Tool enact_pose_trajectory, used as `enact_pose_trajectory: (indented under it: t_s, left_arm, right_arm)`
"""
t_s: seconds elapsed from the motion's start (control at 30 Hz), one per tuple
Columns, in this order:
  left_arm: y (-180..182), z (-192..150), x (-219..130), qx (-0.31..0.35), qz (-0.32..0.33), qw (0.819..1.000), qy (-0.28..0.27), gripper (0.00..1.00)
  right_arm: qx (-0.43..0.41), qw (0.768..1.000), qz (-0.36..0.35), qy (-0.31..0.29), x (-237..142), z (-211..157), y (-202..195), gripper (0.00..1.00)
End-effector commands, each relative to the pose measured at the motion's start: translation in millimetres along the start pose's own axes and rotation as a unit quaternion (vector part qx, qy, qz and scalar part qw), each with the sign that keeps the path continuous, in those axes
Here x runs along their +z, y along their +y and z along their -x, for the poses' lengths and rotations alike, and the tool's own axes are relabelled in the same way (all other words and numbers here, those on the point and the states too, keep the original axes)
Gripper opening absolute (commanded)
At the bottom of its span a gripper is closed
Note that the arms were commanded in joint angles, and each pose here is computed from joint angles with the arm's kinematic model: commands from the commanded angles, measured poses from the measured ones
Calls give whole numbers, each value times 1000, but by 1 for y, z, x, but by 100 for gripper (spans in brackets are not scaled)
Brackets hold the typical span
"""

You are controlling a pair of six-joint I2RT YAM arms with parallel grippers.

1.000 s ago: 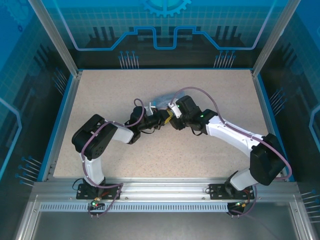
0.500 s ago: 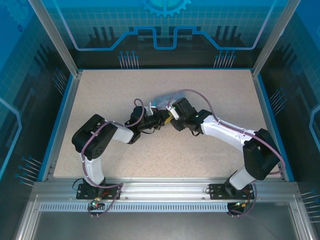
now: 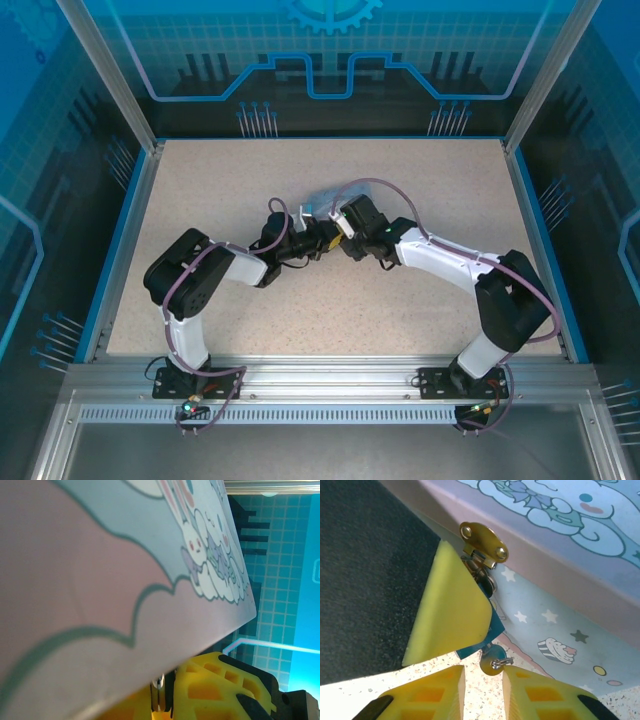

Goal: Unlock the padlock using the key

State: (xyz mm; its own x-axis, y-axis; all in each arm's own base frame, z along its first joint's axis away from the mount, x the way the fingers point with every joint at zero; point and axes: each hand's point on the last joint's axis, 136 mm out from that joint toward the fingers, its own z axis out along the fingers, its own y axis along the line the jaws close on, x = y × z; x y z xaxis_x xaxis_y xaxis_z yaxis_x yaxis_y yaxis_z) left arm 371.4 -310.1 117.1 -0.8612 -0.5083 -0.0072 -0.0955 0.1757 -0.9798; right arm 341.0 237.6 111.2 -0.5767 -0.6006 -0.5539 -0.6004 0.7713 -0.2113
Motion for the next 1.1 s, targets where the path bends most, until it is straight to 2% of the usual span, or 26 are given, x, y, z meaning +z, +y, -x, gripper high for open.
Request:
enact_pose_trajectory:
  t_s: [0.0,0.07,0.3,0.47,0.57,0.7,0.8,1.07]
  left_arm:
    - [-33,2,-1,26,-39,999,6,0]
    - [-33,2,0,27,-39,999,6,0]
    - [-33,2,0,27,-39,999,7,0]
    - [-32,2,-1,27,-38,999,7,0]
    - [-32,2,-1,26,-39,999,7,0]
    - [-33,2,0,23,-39,999,10,0]
    - [-35,1,-1,21,-40,999,13,0]
    - [-44,-2,-3,18,-30,999,27,0]
  right_arm:
    - [9,1000,6,-23,-1,18,-1,22]
    - [12,1000,12,-26,-2,19,0,19]
    - [48,995,74,-42,-10,27,6,0]
    - [87,988,113,-56,-16,29,4,0]
    - [94,987,117,-62,-21,26,-1,7]
    - [86,988,111,-66,-25,15,-9,33]
    - [67,989,113,-63,-23,6,-8,42]
    - [13,995,83,-57,-14,-2,-6,43]
